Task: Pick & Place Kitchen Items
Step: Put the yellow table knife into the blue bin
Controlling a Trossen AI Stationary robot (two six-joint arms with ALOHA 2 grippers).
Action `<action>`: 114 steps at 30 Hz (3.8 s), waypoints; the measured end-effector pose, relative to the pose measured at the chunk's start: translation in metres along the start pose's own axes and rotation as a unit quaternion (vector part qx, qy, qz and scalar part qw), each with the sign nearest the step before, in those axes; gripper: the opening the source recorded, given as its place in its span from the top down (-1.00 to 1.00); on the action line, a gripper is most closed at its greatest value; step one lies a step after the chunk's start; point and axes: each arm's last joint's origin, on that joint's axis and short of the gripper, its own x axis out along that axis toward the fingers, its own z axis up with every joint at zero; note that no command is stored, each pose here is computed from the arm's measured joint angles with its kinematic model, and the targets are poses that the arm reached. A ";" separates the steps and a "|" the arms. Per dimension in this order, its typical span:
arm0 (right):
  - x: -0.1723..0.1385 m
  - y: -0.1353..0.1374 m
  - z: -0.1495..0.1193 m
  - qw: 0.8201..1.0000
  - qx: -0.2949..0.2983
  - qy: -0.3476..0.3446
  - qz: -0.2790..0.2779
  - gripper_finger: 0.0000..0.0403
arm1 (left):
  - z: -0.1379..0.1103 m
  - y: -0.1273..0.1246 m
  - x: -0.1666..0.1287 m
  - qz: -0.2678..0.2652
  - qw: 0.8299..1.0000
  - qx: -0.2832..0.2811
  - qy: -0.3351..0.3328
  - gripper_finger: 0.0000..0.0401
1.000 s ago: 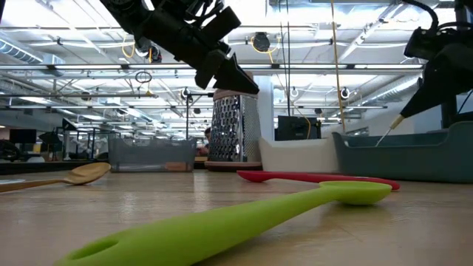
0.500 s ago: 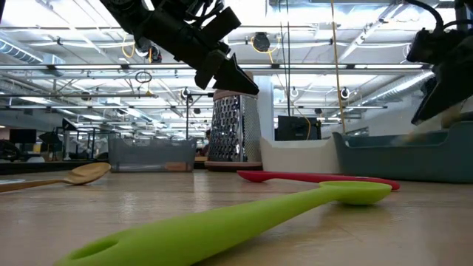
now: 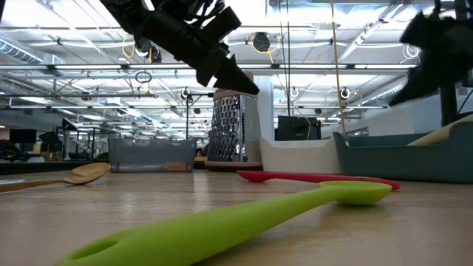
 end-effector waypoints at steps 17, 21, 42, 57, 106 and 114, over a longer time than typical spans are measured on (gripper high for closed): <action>0.014 0.033 0.039 0.960 -0.138 -0.241 0.020 0.08 | -0.006 -0.027 -0.005 -0.146 0.971 -0.184 0.052 0.39; 0.030 0.029 0.027 0.937 -0.163 -0.309 -0.015 0.08 | -0.008 -0.041 -0.010 -0.163 0.956 -0.225 0.098 0.39; 0.061 -0.009 0.028 0.929 -0.152 -0.337 0.007 0.09 | -0.045 -0.095 -0.083 -0.025 0.722 -0.461 0.515 0.39; 0.063 -0.017 0.035 0.911 -0.171 -0.374 0.030 0.09 | -0.056 -0.151 -0.129 0.017 0.585 -0.496 0.641 0.39; 0.066 -0.020 0.036 0.908 -0.171 -0.376 0.066 0.09 | -0.080 -0.128 -0.172 0.078 0.709 -0.452 0.535 0.88; 0.066 -0.020 0.036 0.912 -0.151 -0.375 0.074 0.09 | -0.054 -0.097 -0.184 0.107 0.833 -0.464 0.282 0.86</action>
